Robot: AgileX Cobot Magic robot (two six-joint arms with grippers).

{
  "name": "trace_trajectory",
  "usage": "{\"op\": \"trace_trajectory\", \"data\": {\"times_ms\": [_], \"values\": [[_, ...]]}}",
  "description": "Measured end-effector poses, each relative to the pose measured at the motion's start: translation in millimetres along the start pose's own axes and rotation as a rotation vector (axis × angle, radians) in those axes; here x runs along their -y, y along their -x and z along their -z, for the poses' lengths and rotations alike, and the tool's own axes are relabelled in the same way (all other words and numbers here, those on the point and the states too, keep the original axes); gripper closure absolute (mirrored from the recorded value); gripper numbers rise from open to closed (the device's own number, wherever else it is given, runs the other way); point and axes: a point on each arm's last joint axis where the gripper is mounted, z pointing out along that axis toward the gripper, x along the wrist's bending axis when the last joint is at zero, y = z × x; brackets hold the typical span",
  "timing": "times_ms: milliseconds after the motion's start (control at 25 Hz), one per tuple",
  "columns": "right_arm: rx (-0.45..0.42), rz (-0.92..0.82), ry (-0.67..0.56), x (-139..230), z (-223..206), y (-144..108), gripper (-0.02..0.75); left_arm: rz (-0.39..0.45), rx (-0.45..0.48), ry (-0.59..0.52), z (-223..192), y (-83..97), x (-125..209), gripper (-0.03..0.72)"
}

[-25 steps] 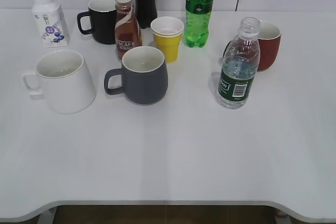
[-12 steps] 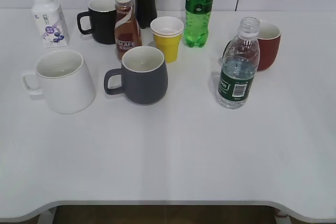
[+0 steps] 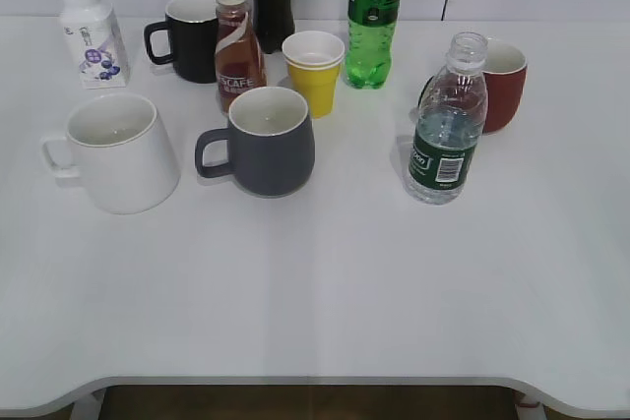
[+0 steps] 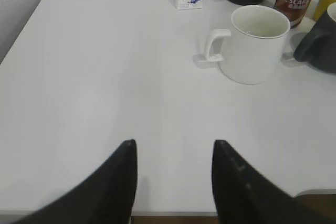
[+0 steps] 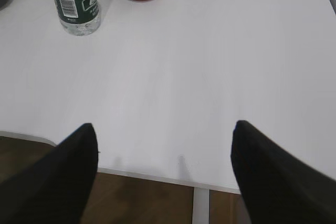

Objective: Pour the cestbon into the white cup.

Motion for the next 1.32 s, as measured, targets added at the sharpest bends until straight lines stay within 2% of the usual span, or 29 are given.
{"op": "trace_trajectory", "data": {"times_ms": [600, 1320], "values": [[0.000, 0.000, 0.000, 0.0, 0.0, 0.0, 0.144, 0.000, 0.000, 0.000, 0.0, 0.0, 0.0, 0.449], [0.000, 0.000, 0.000, 0.0, 0.0, 0.0, 0.145, 0.000, 0.000, 0.000, 0.0, 0.0, 0.0, 0.454]]}}
